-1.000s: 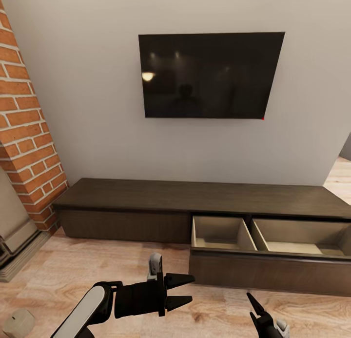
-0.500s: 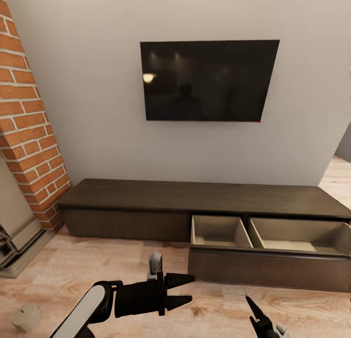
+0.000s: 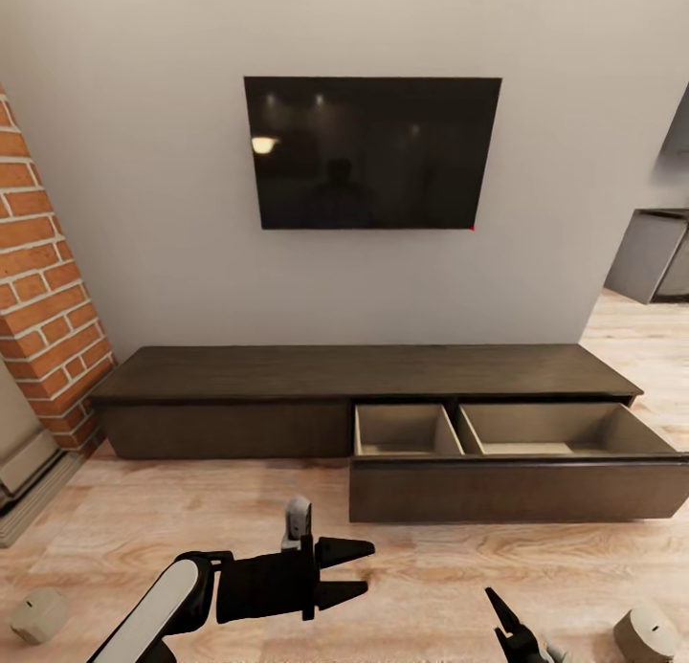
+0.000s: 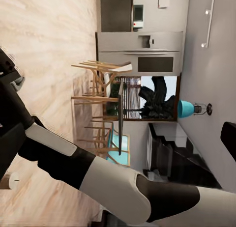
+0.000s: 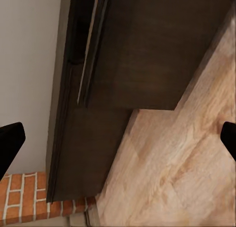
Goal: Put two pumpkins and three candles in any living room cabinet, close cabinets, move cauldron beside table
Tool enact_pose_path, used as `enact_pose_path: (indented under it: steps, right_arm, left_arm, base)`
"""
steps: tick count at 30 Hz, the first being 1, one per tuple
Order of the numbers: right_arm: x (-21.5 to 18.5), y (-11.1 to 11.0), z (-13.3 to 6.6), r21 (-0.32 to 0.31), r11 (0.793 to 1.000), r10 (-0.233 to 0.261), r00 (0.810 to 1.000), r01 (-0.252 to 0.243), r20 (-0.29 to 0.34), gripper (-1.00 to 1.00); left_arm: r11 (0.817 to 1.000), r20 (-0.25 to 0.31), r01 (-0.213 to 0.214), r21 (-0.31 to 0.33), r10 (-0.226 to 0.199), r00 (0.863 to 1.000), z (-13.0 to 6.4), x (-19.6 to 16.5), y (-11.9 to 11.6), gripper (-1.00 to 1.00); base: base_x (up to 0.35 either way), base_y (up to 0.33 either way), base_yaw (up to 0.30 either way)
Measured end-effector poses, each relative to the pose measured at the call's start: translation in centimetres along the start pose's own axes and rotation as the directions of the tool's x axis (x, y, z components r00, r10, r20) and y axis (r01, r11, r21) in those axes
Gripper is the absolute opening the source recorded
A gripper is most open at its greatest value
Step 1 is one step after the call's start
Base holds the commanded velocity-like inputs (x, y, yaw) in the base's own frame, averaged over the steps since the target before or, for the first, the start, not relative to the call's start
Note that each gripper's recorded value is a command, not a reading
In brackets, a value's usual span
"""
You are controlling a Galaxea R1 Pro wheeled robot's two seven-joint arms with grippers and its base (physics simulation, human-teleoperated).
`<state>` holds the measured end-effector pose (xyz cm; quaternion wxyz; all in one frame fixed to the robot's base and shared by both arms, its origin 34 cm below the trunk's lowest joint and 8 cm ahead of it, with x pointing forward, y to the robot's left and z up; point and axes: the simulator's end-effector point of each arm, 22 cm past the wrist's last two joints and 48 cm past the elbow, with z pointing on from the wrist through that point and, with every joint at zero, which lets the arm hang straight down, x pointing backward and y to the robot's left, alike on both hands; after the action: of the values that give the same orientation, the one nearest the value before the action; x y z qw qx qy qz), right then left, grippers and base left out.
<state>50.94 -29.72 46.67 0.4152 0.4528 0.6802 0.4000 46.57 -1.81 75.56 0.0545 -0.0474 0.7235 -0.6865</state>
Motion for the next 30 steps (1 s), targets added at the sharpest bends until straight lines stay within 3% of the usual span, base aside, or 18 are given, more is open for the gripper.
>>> enact_pose_path:
  steps: [15, 30]
  right_arm:
    - [-0.3, -2.2, -0.9, 0.057, 0.998, -0.022, 0.999, 0.021, 0.023, 1.0]
    - [-0.5, -2.7, -1.1, 0.071, 0.997, -0.036, 0.999, 0.033, 0.033, 1.0]
  left_arm:
    - [1.0, 0.006, 0.017, 0.004, -0.017, 1.0, -0.2, -0.4, 0.4, 1.0]
    - [1.0, 0.001, 0.026, 0.002, -0.026, 1.0, -0.1, -0.2, 0.8, 1.0]
  base:
    - [-0.002, 0.0, -0.226]
    - [0.0, 0.0, -0.268]
